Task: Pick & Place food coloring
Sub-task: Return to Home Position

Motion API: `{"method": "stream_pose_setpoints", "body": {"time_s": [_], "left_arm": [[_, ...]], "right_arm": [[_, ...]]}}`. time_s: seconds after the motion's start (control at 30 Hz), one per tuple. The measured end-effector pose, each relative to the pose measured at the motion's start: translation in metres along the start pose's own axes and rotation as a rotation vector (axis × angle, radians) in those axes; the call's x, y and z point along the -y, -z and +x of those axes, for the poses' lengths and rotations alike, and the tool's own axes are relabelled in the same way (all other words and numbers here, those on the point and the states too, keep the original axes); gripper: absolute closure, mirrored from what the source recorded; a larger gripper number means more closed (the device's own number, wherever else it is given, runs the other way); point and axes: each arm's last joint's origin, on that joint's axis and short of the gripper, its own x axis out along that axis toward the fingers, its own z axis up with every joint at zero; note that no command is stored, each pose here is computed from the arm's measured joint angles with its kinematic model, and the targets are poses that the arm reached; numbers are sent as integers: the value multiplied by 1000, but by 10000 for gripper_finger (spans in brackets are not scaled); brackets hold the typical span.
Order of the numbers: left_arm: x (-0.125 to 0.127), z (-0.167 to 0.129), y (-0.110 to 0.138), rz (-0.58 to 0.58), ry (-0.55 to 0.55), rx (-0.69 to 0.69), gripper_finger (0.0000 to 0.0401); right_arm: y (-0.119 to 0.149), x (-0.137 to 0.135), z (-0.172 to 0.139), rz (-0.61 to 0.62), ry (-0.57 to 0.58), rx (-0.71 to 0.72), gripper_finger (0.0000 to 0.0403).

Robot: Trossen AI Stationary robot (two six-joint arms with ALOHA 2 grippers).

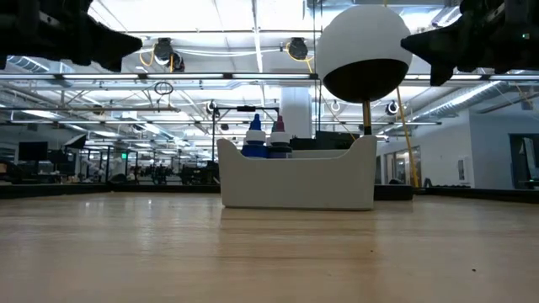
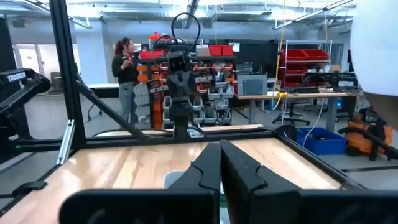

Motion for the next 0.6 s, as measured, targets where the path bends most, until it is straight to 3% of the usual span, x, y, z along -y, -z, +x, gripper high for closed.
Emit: {"method": "stream_pose_setpoints", "body": {"time_s": [0.13, 0.4, 0.6], "left_arm": [[-1, -2, 1, 9, -9, -27, 397], [7, -23, -14, 137, 21, 130, 397], [6, -39, -13, 171, -4, 161, 398]], "right_arm": [[-4, 1, -3, -6, 1, 32, 403], [-5, 3, -10, -22, 8, 22, 403], [6, 5, -14, -50, 55, -12, 403]]}}
